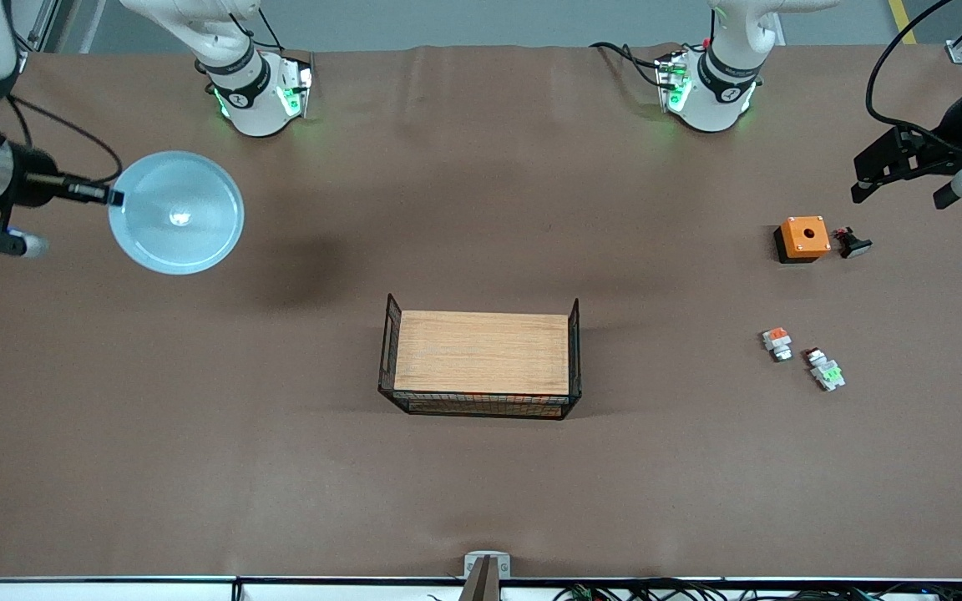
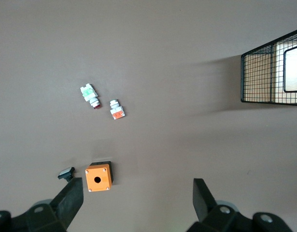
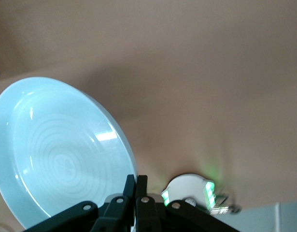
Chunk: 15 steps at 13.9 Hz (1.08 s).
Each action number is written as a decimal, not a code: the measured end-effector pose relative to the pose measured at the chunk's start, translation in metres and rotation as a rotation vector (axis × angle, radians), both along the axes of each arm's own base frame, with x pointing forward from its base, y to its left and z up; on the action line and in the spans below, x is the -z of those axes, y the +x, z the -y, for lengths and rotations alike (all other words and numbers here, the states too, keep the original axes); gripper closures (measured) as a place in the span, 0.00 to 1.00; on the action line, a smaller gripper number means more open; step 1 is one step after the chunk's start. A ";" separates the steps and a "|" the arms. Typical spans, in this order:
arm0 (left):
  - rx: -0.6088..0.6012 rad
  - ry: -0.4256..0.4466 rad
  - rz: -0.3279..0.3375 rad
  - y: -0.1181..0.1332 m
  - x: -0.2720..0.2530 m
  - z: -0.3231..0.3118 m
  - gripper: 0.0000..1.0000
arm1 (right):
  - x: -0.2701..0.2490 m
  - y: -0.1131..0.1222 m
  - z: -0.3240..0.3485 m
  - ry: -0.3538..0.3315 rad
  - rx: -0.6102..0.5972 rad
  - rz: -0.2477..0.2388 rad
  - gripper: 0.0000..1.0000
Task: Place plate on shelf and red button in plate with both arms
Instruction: 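Lift the plate with the right gripper and carry it over the basket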
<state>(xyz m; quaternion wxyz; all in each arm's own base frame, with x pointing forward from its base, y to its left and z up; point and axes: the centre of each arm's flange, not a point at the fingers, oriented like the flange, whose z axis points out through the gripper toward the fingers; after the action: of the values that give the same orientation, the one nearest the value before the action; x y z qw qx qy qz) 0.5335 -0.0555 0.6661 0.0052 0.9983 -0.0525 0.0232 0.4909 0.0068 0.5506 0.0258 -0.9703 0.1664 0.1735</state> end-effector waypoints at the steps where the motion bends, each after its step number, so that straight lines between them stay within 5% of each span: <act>1: 0.000 0.000 0.000 0.000 0.000 0.000 0.00 | -0.011 -0.008 -0.025 -0.034 0.052 0.001 0.97; 8: 0.000 0.000 0.000 0.000 0.000 0.000 0.00 | -0.048 -0.033 -0.180 -0.208 0.531 0.088 0.96; 15: 0.000 0.000 -0.001 0.000 0.000 0.000 0.00 | -0.020 -0.017 -0.302 -0.148 1.028 0.116 0.97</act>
<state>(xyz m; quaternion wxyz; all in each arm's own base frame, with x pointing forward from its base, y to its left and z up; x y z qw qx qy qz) 0.5336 -0.0553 0.6657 0.0052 0.9984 -0.0524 0.0228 0.4737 0.3083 0.5709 0.0483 -0.7705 0.6315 0.0721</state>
